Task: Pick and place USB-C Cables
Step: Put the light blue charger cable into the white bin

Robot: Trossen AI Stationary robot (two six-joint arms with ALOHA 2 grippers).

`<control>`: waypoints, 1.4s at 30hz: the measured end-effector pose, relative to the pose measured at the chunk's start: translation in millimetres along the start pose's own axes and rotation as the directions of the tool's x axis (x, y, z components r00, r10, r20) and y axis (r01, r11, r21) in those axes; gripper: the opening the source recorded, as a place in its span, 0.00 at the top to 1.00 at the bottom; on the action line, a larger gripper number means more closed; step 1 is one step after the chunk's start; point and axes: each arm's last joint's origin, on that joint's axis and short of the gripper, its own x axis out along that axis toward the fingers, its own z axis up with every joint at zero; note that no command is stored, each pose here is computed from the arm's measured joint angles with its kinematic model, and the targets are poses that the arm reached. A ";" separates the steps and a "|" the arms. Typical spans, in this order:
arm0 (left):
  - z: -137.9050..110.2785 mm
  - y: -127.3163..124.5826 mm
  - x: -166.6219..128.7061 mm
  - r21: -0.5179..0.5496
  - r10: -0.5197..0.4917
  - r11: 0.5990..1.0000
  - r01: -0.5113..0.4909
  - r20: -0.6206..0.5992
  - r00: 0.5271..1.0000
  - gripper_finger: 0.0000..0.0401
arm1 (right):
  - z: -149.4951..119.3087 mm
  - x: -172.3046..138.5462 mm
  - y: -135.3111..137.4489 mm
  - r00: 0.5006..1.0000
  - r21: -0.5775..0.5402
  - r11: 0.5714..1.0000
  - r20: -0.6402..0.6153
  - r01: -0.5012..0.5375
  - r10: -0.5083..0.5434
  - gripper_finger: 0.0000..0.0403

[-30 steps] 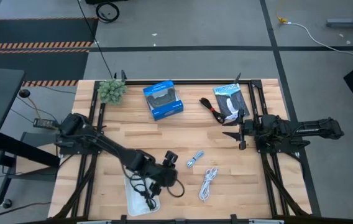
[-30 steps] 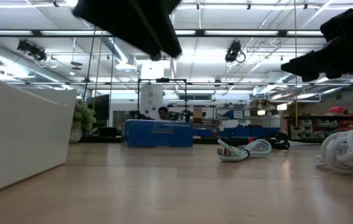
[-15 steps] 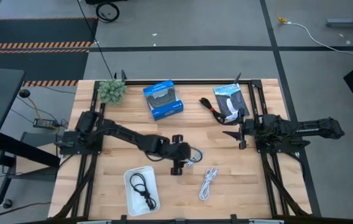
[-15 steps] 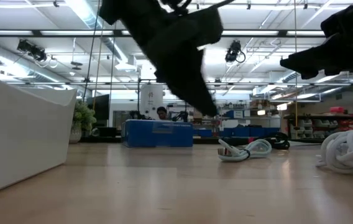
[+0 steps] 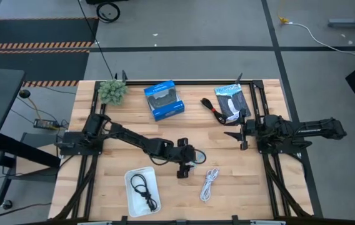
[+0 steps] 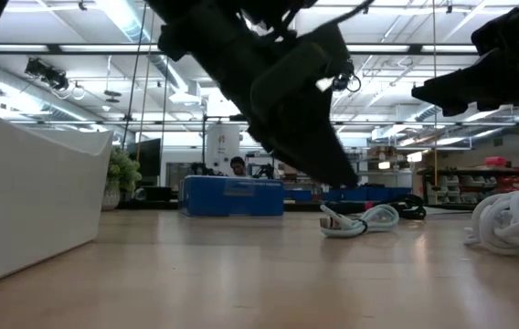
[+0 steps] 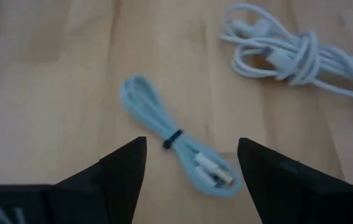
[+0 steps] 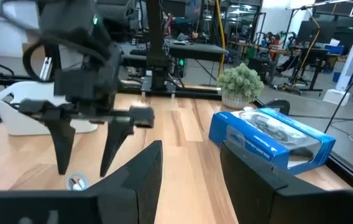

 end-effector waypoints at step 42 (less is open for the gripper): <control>-20.5 -4.5 18.2 0.087 0.014 0.996 -0.006 -0.090 0.996 0.92 | 0.0 0.0 0.0 1.000 0.000 1.000 0.000 0.000 0.000 0.58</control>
